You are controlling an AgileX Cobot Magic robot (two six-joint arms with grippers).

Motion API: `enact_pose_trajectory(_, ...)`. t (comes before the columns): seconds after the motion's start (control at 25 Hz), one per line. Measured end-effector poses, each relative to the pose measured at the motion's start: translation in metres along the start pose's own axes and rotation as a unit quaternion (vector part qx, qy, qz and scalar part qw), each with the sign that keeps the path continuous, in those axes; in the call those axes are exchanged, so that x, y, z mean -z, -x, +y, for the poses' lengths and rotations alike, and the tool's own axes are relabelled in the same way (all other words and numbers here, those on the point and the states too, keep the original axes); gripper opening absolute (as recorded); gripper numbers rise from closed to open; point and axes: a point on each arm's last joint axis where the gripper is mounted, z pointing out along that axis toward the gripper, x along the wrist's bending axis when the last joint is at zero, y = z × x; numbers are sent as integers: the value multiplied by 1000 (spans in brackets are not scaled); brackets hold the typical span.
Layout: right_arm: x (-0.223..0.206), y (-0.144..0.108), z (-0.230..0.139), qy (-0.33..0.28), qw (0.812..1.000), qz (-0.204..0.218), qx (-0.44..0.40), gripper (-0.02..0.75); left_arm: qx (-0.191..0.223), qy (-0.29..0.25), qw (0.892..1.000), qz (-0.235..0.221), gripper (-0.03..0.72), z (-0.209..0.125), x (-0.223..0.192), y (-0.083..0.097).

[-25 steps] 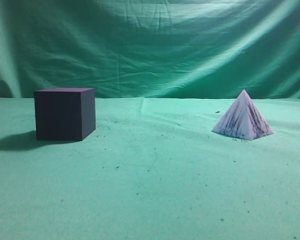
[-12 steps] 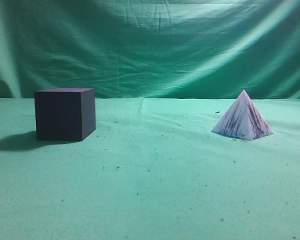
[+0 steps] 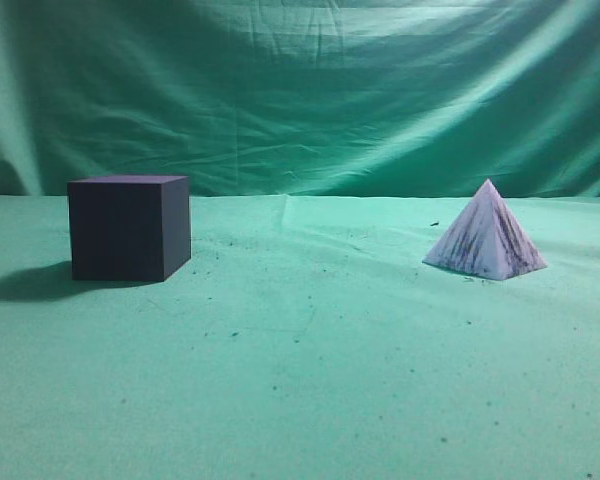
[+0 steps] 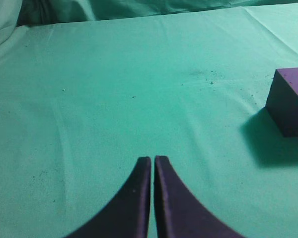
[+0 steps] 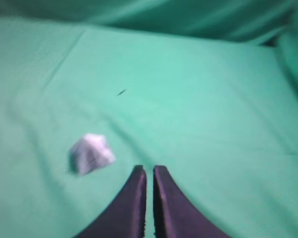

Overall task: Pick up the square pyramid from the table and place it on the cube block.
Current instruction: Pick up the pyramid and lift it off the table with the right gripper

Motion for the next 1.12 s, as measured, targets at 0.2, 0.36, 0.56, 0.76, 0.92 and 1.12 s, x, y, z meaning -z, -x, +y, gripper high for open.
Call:
enact_pose_trajectory(0.2, -40, -16, 18, -91, 992, 77, 46, 0, 0, 0, 1000, 0, 0, 0, 0, 0)
enact_pose_trajectory(0.36, -88, -27, 30, -156, 981, 100, 63, 47, 0, 0, 1000, 0, 0, 0, 0, 0)
enact_pose_trajectory(0.56, -152, -34, 35, -238, 963, 107, 64, 440, 0, 0, 1000, 0, 0, 0, 0, 0)
enact_pose_trajectory(0.76, -200, -38, 39, -293, 947, 112, 64, 645, 0, 0, 1000, 0, 0, 0, 0, 0)
enact_pose_trajectory(0.92, -233, -42, 39, -330, 935, 116, 64, 645, 0, 0, 1000, 0, 0, 0, 0, 0)
enact_pose_trajectory(1.12, -266, -44, 31, -355, 925, 117, 63, 645, 0, 0, 1000, 0, 0, 0, 0, 0)
